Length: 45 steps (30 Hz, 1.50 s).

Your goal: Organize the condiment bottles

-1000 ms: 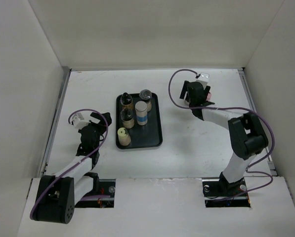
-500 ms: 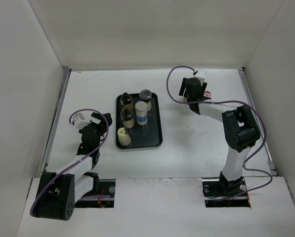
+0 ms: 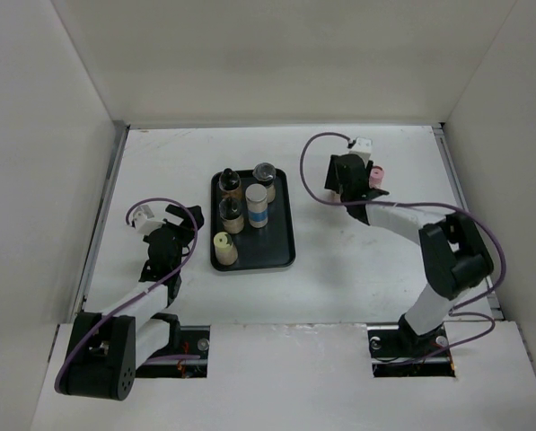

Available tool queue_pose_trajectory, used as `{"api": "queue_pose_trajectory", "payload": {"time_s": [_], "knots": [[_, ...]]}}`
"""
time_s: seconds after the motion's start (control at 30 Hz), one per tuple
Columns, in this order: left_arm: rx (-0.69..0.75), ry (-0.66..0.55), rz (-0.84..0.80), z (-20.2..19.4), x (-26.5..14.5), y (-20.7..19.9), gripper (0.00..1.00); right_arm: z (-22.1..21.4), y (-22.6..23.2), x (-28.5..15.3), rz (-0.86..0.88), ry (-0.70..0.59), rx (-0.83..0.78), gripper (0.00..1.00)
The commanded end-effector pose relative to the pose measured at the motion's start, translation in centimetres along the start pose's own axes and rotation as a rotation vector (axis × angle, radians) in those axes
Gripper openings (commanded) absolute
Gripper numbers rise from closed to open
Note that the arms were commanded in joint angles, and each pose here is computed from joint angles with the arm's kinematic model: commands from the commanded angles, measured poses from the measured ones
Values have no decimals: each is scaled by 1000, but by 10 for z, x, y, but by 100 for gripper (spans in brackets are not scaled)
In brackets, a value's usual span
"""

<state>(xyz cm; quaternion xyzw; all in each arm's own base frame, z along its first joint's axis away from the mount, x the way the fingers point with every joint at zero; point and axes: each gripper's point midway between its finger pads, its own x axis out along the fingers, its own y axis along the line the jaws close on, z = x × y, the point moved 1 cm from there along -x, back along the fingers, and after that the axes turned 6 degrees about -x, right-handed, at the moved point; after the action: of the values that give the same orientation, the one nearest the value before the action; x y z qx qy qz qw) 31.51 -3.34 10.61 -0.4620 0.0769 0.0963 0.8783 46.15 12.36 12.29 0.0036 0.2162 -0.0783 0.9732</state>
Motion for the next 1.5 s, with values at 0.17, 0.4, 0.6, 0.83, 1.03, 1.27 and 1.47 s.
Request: {"api": "queue_pose_trajectory", "payload": {"time_s": [0.17, 0.4, 0.6, 0.83, 1.03, 1.27, 1.47], "knots": [[-14, -44, -79, 12, -1, -21, 100, 36, 75, -114, 274, -164, 64, 46], [-15, -47, -80, 12, -3, -21, 100, 25, 149, -181, 499, -171, 35, 46], [-19, -60, -91, 15, -5, -23, 100, 3, 211, -205, 629, -144, -25, 46], [-20, -57, -91, 15, -6, -23, 100, -34, 261, -219, 718, -106, -68, 46], [-21, -53, -94, 14, -6, -24, 100, -51, 273, -228, 743, -73, -59, 59], [-22, -51, -94, 13, -6, -24, 100, -43, 258, -238, 728, -78, -75, 91], [-24, -53, -99, 14, -7, -26, 100, -3, 191, -216, 609, -137, -19, 88]]}}
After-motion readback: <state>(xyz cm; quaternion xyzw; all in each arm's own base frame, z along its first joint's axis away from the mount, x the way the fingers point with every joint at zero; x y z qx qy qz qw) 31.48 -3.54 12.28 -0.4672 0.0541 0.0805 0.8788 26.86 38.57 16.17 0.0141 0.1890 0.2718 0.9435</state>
